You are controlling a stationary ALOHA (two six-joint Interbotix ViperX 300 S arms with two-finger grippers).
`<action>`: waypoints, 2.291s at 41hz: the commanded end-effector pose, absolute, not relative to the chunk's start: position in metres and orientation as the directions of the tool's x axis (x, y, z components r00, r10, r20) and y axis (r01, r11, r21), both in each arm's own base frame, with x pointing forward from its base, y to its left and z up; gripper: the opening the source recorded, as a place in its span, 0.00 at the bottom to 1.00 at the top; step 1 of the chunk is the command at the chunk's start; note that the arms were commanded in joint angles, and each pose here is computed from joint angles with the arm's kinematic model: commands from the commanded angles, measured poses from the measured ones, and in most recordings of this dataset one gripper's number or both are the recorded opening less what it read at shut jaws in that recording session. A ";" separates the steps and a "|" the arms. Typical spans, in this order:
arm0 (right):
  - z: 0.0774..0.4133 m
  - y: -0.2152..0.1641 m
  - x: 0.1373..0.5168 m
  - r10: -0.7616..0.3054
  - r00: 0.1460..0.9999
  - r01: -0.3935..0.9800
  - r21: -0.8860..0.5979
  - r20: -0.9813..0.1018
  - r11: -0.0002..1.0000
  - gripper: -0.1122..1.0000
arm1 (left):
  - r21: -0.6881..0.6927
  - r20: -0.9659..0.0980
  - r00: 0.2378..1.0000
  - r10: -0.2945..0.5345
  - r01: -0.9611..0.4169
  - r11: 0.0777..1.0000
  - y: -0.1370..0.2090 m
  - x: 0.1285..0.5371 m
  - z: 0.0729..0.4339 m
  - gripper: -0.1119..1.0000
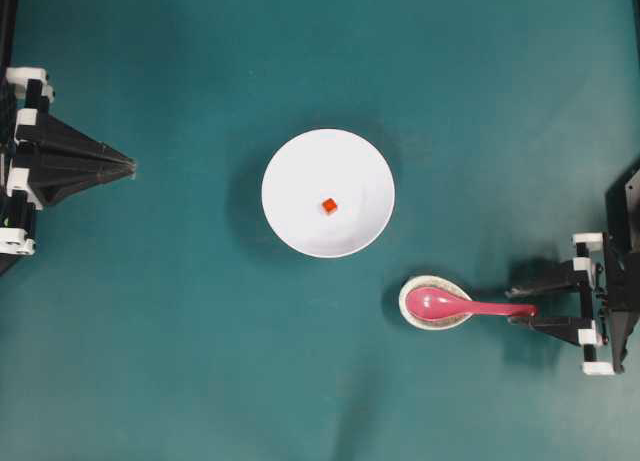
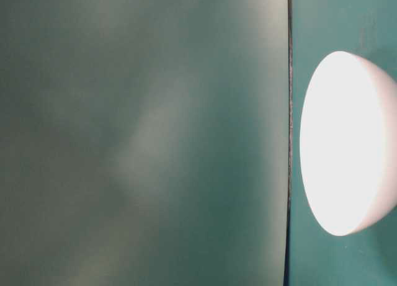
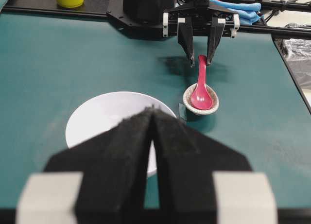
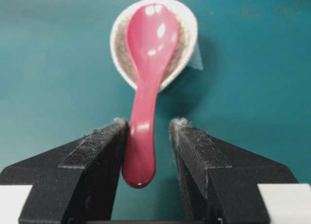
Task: Grip the spoon and scoop the red block from the bowl with right arm.
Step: 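Close the right gripper on the handle and lift the spoon, then carry the spoon with the right gripper over the white bowl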
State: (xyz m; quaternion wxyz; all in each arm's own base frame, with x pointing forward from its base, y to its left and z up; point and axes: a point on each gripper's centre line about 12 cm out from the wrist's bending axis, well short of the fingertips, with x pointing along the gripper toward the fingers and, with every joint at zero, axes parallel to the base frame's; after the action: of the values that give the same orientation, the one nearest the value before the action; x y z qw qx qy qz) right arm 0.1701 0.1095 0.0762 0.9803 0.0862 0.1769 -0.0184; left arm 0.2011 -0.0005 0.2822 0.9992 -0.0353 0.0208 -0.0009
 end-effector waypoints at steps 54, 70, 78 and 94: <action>0.162 0.076 0.200 -0.090 0.976 0.131 0.204 -0.197 0.970 0.33 | -0.057 -0.020 1.000 -0.006 0.004 0.998 -0.001 0.203 0.289 0.10; 0.230 0.034 0.211 -0.123 0.983 0.142 0.144 -0.134 0.979 0.33 | -0.046 -0.015 1.000 -0.006 0.005 0.999 -0.001 0.203 0.290 0.10; 0.265 0.010 0.221 -0.164 0.981 0.175 0.117 -0.103 0.978 0.33 | -0.043 -0.014 1.000 -0.005 0.004 0.999 -0.001 0.203 0.290 0.10; 0.318 -0.029 0.248 -0.186 0.976 0.201 0.139 -0.115 0.970 0.33 | -0.042 -0.014 1.000 -0.006 0.006 0.999 -0.001 0.203 0.290 0.10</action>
State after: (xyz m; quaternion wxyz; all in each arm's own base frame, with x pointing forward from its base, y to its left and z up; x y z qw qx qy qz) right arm 0.2430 -0.0229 0.2986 0.9903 0.0738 0.0655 -0.0977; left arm 0.2011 -0.0006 0.2829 0.9996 -0.0231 0.0177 -0.0015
